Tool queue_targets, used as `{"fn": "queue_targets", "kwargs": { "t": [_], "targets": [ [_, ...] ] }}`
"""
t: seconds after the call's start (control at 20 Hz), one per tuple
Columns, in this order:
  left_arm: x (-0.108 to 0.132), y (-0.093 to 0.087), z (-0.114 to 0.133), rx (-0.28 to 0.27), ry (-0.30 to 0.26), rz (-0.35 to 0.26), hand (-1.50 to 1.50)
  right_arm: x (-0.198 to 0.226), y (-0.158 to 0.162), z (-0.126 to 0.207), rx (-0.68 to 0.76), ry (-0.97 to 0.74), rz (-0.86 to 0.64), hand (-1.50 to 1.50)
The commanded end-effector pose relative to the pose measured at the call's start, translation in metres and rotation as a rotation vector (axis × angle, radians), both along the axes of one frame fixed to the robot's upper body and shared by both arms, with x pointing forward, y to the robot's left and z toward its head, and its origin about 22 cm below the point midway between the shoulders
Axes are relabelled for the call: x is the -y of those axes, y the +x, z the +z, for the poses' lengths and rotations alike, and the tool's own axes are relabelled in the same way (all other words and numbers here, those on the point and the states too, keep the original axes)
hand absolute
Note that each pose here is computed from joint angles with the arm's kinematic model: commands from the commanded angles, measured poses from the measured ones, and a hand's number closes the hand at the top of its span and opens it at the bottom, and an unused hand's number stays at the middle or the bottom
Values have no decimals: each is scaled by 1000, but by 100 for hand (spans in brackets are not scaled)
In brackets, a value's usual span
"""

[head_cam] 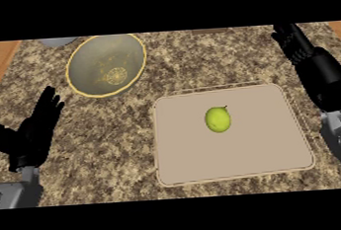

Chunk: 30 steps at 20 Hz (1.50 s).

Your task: Pick the pear from the tray and place it in the tiered basket

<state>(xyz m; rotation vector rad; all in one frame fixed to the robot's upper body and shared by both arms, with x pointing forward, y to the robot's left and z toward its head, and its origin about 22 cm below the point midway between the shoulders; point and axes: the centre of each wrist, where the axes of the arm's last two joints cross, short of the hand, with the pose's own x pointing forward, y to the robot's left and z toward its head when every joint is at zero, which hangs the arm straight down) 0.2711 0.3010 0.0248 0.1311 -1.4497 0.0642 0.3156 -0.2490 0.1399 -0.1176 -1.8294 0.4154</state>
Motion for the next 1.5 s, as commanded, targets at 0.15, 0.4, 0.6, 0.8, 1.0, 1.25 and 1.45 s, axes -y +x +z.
{"fn": "queue_targets", "kwargs": {
  "t": [0.15, 0.4, 0.6, 0.8, 1.0, 1.25, 1.45],
  "targets": [
    [23, 7, 21, 164, 115, -24, 0, 53, -7, -50, -111, 552, -331, 150],
    [50, 4, 11, 202, 125, -53, 0, 62, -26, -127, -463, 877, -663, -150],
    [67, 2, 5, 204, 127, -56, 0, 42, -37, -133, -347, 1247, -327, -150],
    [82, 2, 3, 203, 161, -90, 0, 90, -70, -114, -293, 1078, -235, -150],
    [79, 2, 7, 197, 146, -71, 0, 139, -89, -79, -409, 684, -201, -150],
    [97, 3, 8, 209, 152, -94, 0, 138, -63, -4, -489, 166, -90, -150],
    [103, 4, 5, 211, 148, -114, 0, 122, -50, 39, -534, -134, -40, -150]
  ]
}}
